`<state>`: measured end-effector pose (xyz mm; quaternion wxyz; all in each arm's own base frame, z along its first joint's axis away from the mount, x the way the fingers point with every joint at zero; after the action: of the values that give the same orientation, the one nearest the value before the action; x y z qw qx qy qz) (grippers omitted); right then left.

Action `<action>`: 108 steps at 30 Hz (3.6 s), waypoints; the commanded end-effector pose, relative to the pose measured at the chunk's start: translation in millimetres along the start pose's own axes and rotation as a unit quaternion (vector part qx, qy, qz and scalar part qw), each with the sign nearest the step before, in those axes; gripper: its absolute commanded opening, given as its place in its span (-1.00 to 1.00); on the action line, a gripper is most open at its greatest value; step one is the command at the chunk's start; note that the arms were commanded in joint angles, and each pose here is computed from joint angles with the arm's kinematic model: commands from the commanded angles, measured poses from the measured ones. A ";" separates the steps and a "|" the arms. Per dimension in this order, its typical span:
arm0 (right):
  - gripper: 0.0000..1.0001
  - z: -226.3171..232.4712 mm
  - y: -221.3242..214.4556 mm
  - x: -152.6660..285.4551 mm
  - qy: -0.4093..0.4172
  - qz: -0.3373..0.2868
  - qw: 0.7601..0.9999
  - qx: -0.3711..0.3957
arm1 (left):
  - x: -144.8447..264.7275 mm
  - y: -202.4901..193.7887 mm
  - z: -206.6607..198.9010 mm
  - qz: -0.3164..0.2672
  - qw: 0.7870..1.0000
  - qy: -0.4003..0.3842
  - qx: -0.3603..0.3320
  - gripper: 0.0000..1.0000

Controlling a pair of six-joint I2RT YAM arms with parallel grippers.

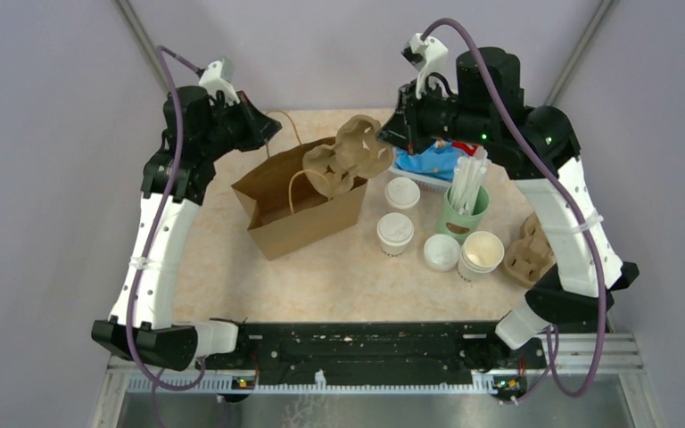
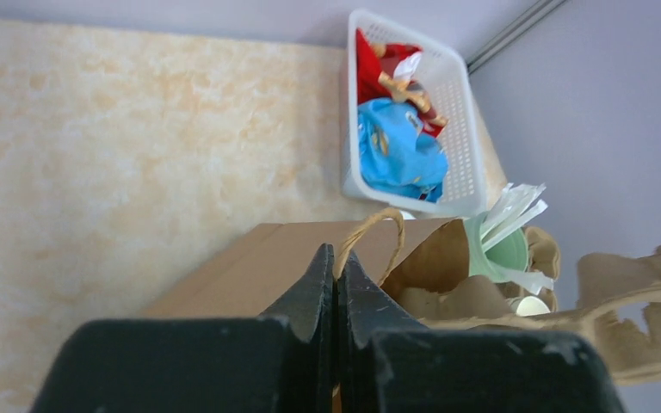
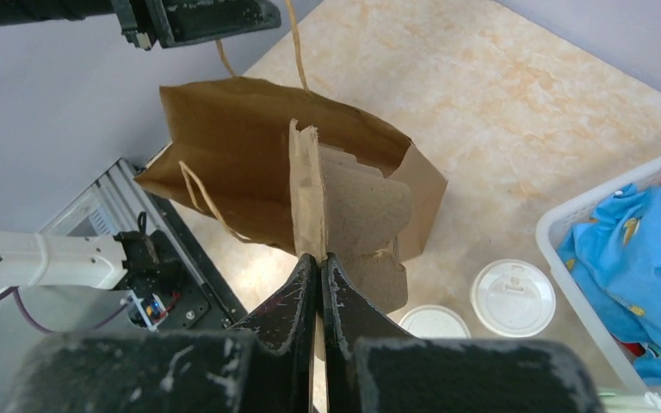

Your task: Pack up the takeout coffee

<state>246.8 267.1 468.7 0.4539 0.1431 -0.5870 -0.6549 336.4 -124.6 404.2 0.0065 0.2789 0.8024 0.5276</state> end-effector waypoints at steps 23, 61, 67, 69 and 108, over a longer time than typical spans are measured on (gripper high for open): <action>-1.00 77.2 -22.4 -72.8 -0.026 -0.057 0.992 0.106 | 46.1 -7.9 -35.8 -0.106 0.984 -0.128 -0.063 -1.00; -1.00 31.5 -103.8 -145.5 0.151 0.026 0.979 -0.133 | 38.3 -28.8 -42.2 -0.066 0.983 -0.163 0.051 -1.00; -1.00 29.6 -111.0 -143.1 0.188 0.037 0.974 -0.122 | 34.4 -31.5 -50.7 -0.050 0.977 -0.197 0.070 -1.00; -1.00 29.9 -114.6 -142.1 0.195 0.039 0.973 -0.115 | 38.1 -34.1 -57.1 -0.048 0.972 -0.223 0.057 -1.00; -1.00 -0.6 -91.8 -93.1 0.191 0.057 0.966 -0.166 | 62.4 -43.1 -67.9 -0.066 0.962 -0.264 0.029 -1.00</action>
<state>269.2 338.8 327.9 0.5972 0.1427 -0.4069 -0.6764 247.3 -167.9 385.3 0.2101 0.3755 0.8053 0.4077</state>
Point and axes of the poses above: each gripper's point midway between its finger pads, its own x axis back along the fingers, its own z axis along the line the jaws close on, y = z × x, the point moved 2 cm from there along x, back along the fingers, and after that the axes turned 3 degrees about -x, right-handed, at the moved point
